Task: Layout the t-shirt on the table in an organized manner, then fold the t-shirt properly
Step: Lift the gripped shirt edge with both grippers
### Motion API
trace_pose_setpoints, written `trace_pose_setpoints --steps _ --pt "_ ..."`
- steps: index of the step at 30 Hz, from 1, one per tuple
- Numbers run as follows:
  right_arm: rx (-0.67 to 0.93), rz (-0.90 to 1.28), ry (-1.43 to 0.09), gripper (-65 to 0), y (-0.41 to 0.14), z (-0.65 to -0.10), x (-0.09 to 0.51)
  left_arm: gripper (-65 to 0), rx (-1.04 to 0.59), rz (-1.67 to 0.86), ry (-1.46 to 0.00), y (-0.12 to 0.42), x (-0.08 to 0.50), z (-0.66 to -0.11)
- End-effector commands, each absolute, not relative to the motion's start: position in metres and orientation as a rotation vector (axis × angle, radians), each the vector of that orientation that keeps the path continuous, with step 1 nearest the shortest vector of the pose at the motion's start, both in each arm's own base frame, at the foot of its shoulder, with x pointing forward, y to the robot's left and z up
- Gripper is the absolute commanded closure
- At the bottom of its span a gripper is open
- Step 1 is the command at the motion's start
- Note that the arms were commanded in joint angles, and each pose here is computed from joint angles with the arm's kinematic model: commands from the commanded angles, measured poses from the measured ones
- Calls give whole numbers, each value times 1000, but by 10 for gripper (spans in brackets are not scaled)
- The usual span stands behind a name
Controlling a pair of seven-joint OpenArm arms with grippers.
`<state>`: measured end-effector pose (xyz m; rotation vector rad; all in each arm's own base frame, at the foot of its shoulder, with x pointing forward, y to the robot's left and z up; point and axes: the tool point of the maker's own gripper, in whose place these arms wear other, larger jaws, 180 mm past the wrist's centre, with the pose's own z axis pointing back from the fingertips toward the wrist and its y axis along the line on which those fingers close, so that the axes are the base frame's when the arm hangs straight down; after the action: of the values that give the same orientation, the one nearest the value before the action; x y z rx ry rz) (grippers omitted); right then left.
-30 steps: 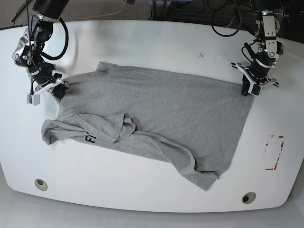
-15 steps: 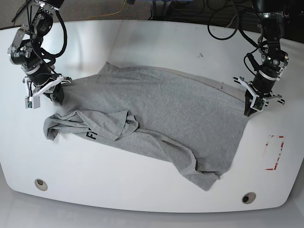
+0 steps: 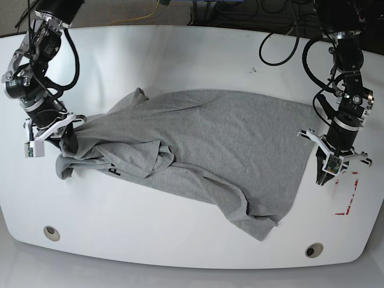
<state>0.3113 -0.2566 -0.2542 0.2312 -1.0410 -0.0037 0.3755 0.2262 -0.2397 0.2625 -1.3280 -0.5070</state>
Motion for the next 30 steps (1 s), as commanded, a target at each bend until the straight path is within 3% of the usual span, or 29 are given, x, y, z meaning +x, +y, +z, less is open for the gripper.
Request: trace_pose_setpoints --steps 1,8,16,22,30 --pt "202 24 -1132 0 -266 -223 323 0 290 -509 -1417 226 387 -205" --pt "181 40 -1175 0 -271 -206 335 0 324 -494 -1407 232 396 -193" --pt "211 16 -1134 0 -264 -224 327 -6 349 -490 -1239 252 374 -233" --pt "228 -1 -1109 0 -260 -236 321 -134 326 -450 -1164 260 351 -263" --pt "234 -4 -1102 0 -258 -238 320 -223 282 -378 -1123 254 344 -283"
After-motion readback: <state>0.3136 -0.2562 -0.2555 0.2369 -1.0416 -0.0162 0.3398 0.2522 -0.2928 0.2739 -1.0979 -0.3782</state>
